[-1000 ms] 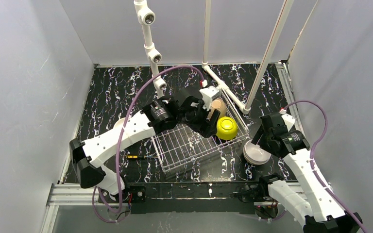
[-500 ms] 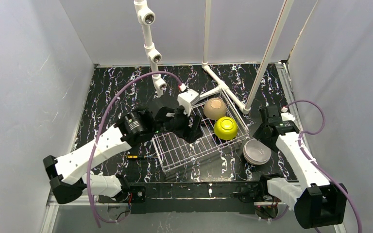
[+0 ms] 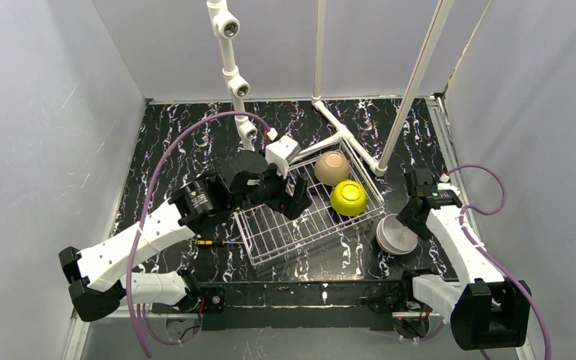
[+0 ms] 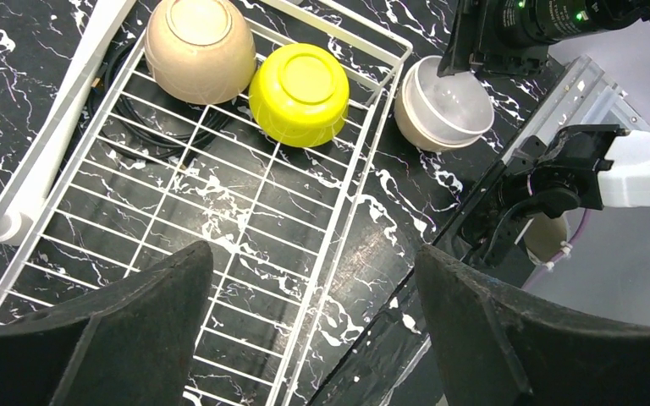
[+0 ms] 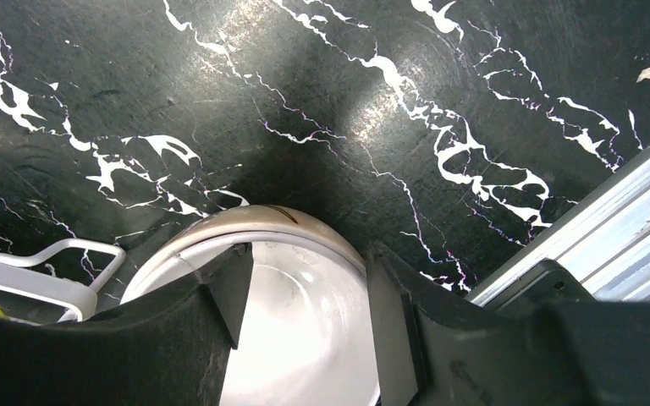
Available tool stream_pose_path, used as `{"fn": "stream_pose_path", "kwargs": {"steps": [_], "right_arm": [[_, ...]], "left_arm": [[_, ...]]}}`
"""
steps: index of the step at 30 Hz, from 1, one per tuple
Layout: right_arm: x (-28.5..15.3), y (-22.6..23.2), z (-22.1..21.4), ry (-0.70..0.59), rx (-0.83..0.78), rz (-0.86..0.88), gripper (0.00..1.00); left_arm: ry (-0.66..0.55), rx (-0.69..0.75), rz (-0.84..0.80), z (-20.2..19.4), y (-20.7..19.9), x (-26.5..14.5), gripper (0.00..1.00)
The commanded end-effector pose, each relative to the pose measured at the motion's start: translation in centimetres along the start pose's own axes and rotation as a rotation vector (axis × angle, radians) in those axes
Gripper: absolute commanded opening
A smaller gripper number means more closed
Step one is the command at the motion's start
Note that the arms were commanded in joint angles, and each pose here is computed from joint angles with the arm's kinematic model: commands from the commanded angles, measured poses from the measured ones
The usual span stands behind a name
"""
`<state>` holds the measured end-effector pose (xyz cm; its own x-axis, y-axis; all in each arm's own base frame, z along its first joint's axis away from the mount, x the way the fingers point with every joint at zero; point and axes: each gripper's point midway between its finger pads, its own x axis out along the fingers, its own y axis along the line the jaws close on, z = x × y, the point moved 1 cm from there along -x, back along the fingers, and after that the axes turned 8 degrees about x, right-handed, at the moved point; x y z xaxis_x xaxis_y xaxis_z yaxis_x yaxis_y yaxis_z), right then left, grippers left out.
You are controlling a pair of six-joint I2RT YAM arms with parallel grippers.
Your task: Load the bowls into the dish rack
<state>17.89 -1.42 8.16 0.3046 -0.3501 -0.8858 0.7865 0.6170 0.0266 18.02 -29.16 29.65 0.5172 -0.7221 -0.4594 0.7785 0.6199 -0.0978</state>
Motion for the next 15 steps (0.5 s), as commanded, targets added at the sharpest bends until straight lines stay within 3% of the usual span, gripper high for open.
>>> {"fn": "stream_pose_path", "kwargs": {"steps": [1, 5, 10, 15], "right_arm": [[0.6, 0.0, -0.4, 0.013, 0.008, -0.009, 0.60], [0.8, 0.2, -0.4, 0.012, -0.005, 0.001, 0.55], [0.2, -0.2, 0.6, -0.018, 0.007, -0.040, 0.22], [-2.0, -0.7, 3.5, -0.117, 0.011, -0.076, 0.16]], "left_arm": [[-0.052, 0.021, 0.026, 0.7, 0.5, -0.7, 0.90], [-0.055, 0.022, 0.020, 0.7, 0.4, -0.6, 0.94], [-0.060, 0.023, 0.023, 0.7, 0.5, -0.7, 0.95], [-0.059, 0.010, 0.000, 0.6, 0.1, -0.6, 0.96]]}}
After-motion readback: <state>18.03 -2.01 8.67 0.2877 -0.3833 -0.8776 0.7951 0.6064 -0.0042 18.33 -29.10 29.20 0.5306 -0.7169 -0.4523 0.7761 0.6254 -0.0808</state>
